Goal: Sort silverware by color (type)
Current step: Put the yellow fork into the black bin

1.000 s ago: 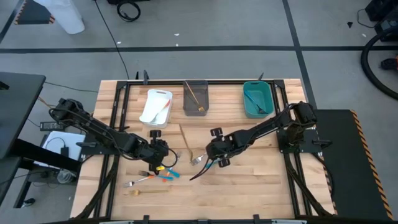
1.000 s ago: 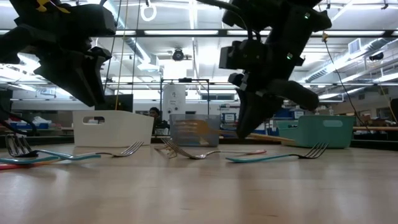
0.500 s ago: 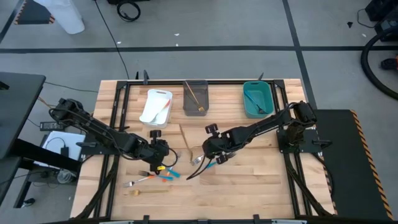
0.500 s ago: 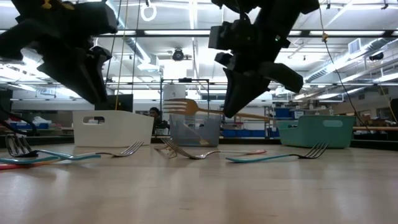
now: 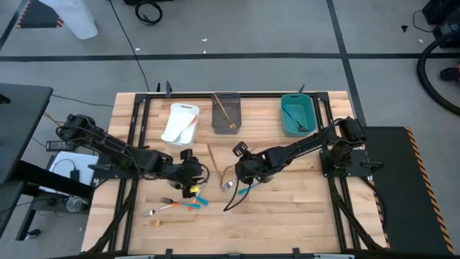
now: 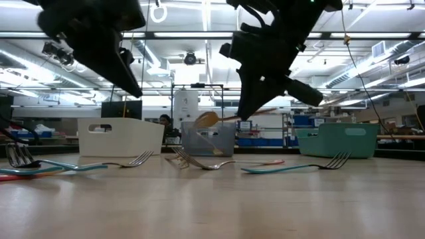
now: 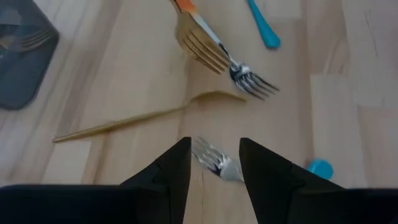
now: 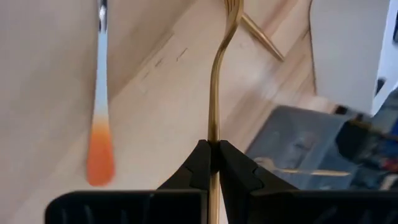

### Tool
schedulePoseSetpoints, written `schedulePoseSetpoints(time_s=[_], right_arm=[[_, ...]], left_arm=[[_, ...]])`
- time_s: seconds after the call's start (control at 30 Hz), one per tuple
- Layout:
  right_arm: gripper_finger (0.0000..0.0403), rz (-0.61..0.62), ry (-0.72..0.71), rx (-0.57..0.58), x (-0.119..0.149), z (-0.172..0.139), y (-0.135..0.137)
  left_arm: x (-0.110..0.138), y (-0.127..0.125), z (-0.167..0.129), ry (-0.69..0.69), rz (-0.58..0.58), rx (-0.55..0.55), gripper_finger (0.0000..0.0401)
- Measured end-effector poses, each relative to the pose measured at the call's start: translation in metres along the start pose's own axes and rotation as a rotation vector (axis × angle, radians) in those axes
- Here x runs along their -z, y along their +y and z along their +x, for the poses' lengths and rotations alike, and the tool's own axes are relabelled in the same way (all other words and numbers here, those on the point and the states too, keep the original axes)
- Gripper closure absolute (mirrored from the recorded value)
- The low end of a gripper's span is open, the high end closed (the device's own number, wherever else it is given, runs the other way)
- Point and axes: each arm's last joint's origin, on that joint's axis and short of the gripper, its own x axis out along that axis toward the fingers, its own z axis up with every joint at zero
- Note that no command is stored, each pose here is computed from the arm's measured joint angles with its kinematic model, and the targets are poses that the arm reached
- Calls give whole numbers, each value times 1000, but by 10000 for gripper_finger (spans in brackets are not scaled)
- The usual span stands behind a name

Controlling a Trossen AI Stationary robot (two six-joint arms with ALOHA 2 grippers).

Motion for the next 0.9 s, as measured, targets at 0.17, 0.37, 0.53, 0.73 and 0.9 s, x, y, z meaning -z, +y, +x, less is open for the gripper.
schedulePoseSetpoints(time_s=[0.17, 0.37, 0.53, 0.73, 0.9], right_arm=[[378, -191, 53, 43, 4, 2, -4], [378, -254, 103, 74, 14, 10, -17], [380, -319, 128, 77, 23, 18, -27], [381, -390, 140, 128, 30, 25, -42], [382, -432, 128, 181, 37, 30, -59]], left_arm=[[-3, 5, 2, -10, -43, -10, 255], [-4, 8, 3, -14, -91, -16, 255], [-5, 7, 3, -25, -99, -10, 255], [-6, 7, 3, -29, -117, -9, 255], [-6, 7, 3, -29, -124, -8, 255]])
